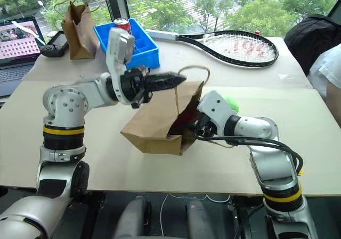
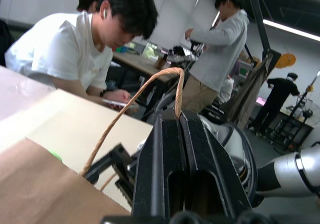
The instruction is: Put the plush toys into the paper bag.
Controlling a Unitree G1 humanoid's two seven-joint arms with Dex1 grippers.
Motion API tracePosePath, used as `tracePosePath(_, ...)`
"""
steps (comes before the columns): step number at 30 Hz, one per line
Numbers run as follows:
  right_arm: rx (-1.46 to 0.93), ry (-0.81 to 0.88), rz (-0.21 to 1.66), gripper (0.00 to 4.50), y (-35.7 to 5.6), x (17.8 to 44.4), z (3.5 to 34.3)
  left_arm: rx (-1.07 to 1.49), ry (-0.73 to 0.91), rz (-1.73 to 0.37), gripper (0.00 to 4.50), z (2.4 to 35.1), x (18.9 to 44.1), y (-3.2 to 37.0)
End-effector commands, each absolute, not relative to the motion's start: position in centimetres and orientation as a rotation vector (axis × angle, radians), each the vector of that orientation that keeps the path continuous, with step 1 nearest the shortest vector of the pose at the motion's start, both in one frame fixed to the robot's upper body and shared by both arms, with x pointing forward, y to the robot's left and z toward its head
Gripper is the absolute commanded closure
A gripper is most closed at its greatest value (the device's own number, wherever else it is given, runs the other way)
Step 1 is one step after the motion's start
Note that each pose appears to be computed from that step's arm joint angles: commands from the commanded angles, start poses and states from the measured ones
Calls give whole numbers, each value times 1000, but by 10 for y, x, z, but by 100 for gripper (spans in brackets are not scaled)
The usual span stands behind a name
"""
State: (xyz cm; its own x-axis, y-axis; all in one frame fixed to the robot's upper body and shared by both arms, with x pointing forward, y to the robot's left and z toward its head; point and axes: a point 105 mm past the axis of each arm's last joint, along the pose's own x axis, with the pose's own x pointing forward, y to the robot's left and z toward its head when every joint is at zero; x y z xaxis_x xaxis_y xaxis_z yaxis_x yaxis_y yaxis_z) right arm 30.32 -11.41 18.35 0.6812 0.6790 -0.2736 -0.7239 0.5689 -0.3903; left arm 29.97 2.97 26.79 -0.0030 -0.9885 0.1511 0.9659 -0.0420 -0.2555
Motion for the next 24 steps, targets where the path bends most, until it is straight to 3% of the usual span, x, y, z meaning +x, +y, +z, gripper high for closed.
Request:
tracePosePath(1,-464,79,803,77,-131,292,201,-297,31,-1610,450,281,292,29)
tracePosePath(6,-468,128,714,77,-171,294,221,-301,32,-1610,450,281,292,28)
tracePosePath(11,-370,108,501,77,-209,323,242,-303,27,-1607,450,284,291,29)
tracePosePath(15,-297,144,403,77,-220,355,218,-304,24,-1605,450,285,292,29)
tracePosePath(21,-230,255,388,77,-215,390,158,-295,19,-1604,450,288,292,29)
tracePosePath(24,-222,308,363,147,-223,393,133,-287,16,-1600,450,289,292,29)
